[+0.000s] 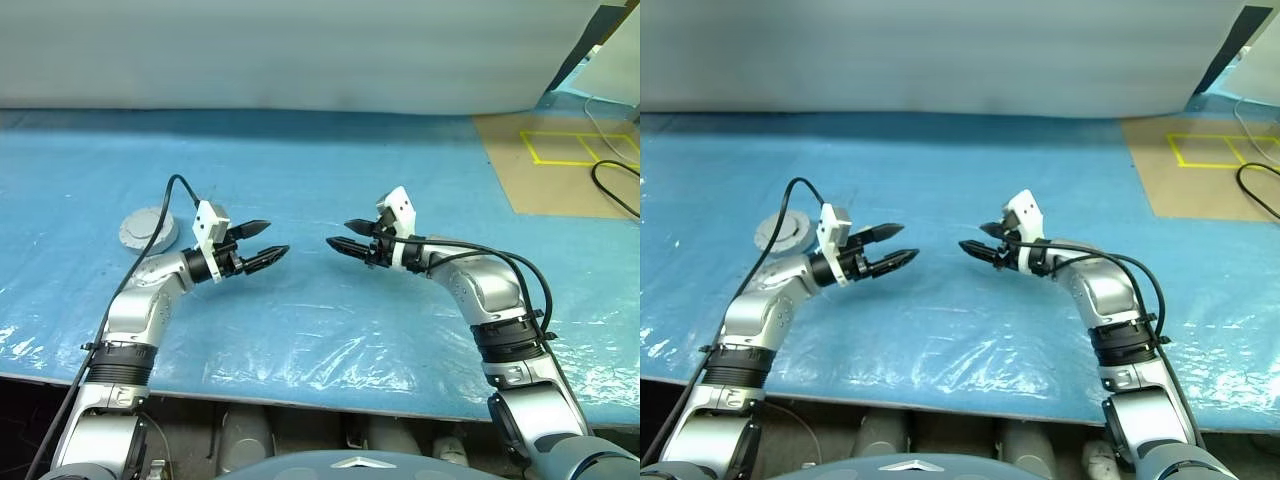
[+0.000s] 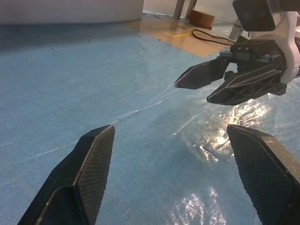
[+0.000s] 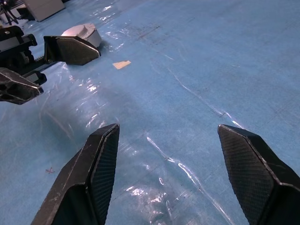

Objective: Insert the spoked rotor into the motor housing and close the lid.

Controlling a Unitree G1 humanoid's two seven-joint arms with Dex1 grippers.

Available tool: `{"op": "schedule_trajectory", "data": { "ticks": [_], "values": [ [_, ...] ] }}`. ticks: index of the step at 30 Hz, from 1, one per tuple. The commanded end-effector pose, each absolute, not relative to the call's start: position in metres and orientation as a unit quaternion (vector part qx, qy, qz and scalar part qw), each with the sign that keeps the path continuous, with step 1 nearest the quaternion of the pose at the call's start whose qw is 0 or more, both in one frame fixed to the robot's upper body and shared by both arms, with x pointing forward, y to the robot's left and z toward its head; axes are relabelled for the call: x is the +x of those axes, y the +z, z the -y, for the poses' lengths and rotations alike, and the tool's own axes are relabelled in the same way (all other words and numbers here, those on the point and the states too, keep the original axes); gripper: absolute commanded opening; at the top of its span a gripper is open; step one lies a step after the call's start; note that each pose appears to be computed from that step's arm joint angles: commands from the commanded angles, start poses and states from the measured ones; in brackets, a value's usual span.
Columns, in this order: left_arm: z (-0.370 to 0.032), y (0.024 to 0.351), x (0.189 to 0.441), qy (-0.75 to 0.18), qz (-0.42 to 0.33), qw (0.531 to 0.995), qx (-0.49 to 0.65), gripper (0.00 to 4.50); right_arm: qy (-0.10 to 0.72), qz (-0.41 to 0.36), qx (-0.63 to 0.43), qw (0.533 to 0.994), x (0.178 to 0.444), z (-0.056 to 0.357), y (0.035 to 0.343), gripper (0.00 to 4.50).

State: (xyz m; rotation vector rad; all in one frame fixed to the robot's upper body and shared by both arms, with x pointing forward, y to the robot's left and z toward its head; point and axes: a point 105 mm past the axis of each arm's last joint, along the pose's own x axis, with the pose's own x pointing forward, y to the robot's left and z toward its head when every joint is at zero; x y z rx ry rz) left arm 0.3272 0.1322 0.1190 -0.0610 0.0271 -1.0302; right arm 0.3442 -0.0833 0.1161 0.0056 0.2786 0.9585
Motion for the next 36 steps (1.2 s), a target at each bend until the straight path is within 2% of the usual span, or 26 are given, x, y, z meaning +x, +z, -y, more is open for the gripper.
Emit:
{"op": "schedule_trajectory", "data": {
  "ticks": [1, 36],
  "values": [
    [-0.1322, 0.1319, 0.3292, -0.493, 0.012, 0.87, -0.018, 4.05, 0.468, -0.111, -0.004, 0.877, 0.3453, 0.0802, 0.1283, 3.51],
    [-0.1294, 0.1345, 0.3318, -0.493, 0.016, 0.87, -0.015, 4.05, 0.471, -0.112, -0.003, 0.875, 0.3447, 0.0772, 0.1282, 3.51]
  ]
}}
